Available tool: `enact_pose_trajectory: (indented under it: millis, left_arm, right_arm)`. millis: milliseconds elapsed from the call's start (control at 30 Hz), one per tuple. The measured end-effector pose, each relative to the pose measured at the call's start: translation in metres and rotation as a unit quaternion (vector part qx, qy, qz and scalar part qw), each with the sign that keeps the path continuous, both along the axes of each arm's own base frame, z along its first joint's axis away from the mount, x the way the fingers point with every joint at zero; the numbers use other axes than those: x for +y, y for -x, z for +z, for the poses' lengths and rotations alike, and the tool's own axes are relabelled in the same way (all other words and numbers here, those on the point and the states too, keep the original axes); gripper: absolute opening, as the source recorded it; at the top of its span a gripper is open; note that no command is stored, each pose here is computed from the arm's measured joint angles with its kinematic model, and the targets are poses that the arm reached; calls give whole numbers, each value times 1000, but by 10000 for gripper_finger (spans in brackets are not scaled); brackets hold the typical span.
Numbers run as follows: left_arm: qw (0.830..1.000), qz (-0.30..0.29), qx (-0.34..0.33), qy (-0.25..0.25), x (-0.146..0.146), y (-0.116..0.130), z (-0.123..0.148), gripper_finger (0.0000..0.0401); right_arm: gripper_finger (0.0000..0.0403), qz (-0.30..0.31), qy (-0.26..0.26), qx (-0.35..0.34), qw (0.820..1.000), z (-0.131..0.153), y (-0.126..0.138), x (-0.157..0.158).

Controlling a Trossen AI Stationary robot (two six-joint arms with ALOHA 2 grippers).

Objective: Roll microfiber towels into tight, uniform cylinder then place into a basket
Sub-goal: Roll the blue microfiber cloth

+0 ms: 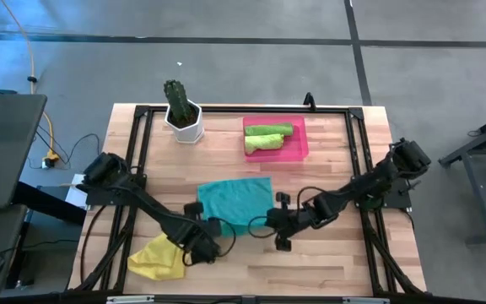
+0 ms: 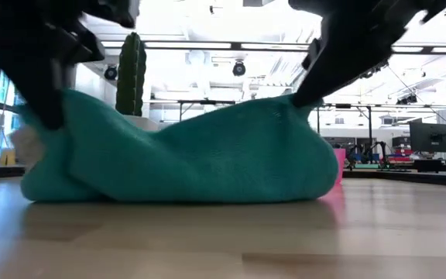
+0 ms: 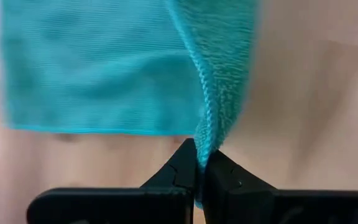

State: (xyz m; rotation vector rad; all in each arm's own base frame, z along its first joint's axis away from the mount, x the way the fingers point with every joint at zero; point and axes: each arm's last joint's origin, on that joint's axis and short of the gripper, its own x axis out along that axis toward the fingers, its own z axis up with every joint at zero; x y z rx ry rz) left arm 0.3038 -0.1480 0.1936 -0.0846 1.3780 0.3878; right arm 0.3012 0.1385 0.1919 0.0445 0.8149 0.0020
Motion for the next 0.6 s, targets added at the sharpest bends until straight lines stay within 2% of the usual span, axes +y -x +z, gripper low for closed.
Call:
enact_pose_trajectory:
  millis: [167, 333, 467, 600]
  left_arm:
    - [997, 23, 28, -73, 23, 2, 2, 0]
    - [995, 23, 42, -86, 41, -4, -1, 0]
    - [993, 22, 69, -93, 58, -3, -10, 0]
    - [991, 43, 87, -96, 74, -1, -17, 0]
  right_arm:
    - [2, -3, 32, 1, 999, 0, -9, -21]
    - [2, -43, 68, 13, 997, -1, -14, -46]
    - [2, -87, 67, 54, 993, -6, -12, -64]
    - [2, -103, 72, 70, 990, -8, -12, -76]
